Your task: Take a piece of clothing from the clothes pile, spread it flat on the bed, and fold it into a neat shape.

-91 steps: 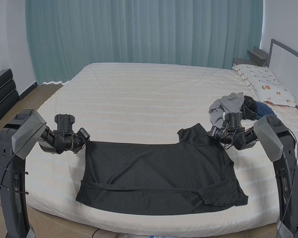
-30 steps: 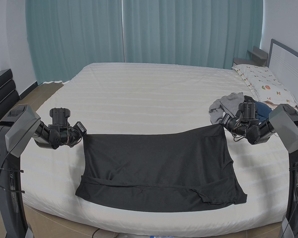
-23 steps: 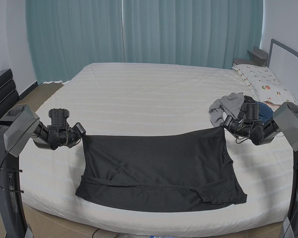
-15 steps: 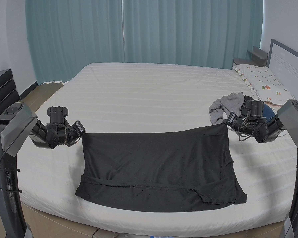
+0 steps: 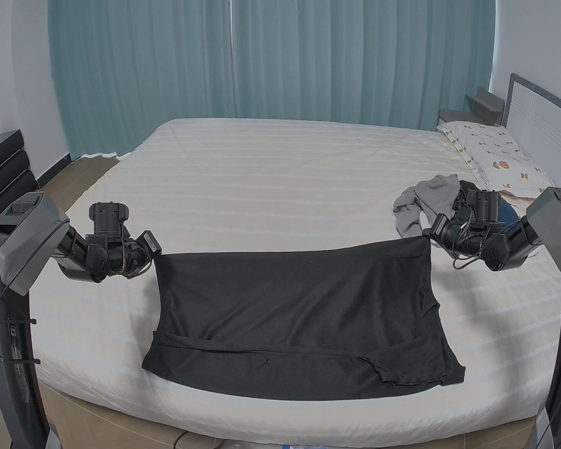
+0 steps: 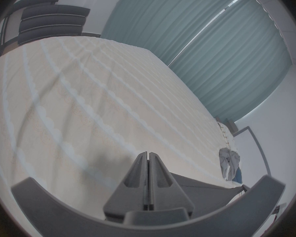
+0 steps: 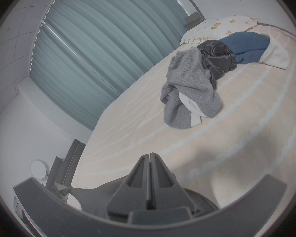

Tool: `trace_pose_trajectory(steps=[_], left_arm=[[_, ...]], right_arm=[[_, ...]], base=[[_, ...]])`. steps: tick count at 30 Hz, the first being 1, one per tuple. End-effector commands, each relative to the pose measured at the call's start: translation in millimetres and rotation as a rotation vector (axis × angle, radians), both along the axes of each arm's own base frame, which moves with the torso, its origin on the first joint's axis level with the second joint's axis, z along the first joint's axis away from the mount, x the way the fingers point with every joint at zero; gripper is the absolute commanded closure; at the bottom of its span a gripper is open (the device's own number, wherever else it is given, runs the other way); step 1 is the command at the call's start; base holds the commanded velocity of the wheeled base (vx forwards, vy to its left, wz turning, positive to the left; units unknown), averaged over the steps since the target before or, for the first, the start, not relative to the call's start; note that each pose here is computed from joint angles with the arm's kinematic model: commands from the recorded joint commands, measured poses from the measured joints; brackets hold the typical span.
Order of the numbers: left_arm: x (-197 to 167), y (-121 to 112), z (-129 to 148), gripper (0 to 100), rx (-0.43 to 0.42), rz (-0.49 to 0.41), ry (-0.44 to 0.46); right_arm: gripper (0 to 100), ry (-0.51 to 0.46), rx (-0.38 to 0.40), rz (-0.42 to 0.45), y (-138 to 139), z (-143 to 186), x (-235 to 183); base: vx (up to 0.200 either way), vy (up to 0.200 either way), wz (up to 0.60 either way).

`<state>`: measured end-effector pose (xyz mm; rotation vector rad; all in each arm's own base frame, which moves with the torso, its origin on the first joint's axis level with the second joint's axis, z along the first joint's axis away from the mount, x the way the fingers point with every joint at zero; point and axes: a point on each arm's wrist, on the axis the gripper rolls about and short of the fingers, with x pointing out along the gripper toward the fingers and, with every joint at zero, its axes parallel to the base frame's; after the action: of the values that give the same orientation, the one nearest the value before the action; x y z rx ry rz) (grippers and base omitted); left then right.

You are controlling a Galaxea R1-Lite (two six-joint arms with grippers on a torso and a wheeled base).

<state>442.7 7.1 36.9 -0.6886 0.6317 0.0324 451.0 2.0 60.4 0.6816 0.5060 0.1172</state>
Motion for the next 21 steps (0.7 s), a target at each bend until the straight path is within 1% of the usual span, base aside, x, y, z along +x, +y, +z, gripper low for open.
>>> trace_pose_trajectory(steps=[1,5,10,11,14,15,21], left_arm=[[-11.5,-0.2,3.4,100,0.025,-0.017,0.014],[-23.1,0.1,3.8,100,0.047,-0.032,0.032],[-36.3,-0.9,-4.3,100,0.079,-0.06,0.072],[-42.8,-1.1,-6.5,100,0.087,-0.07,0.09],[-48.7,-1.9,-8.6,100,0.096,-0.081,0.105],[-55.3,-2.0,-11.9,100,0.114,-0.097,0.124],[-75.2,-3.1,-25.8,100,0.174,-0.16,0.187]], right_arm=[[100,0.022,0.001,0.022,-2.6,4.6,-15.7],[100,0.061,-0.02,0.05,-6.4,-1.7,-30.6],[100,0.105,-0.031,0.082,-10.3,-11.4,-45.2],[100,0.116,-0.043,0.087,-12.4,-12.3,-52.1],[100,0.135,-0.055,0.103,-13.1,-15.9,-59.8],[100,0.152,-0.071,0.126,-13.6,-20.3,-67.3],[100,0.212,-0.121,0.17,-12.8,-40.4,-82.9]], base=[[0.0,0.0,0.0],[0.0,0.0,0.0],[0.0,0.0,0.0],[0.0,0.0,0.0],[0.0,0.0,0.0],[0.0,0.0,0.0],[0.0,0.0,0.0]])
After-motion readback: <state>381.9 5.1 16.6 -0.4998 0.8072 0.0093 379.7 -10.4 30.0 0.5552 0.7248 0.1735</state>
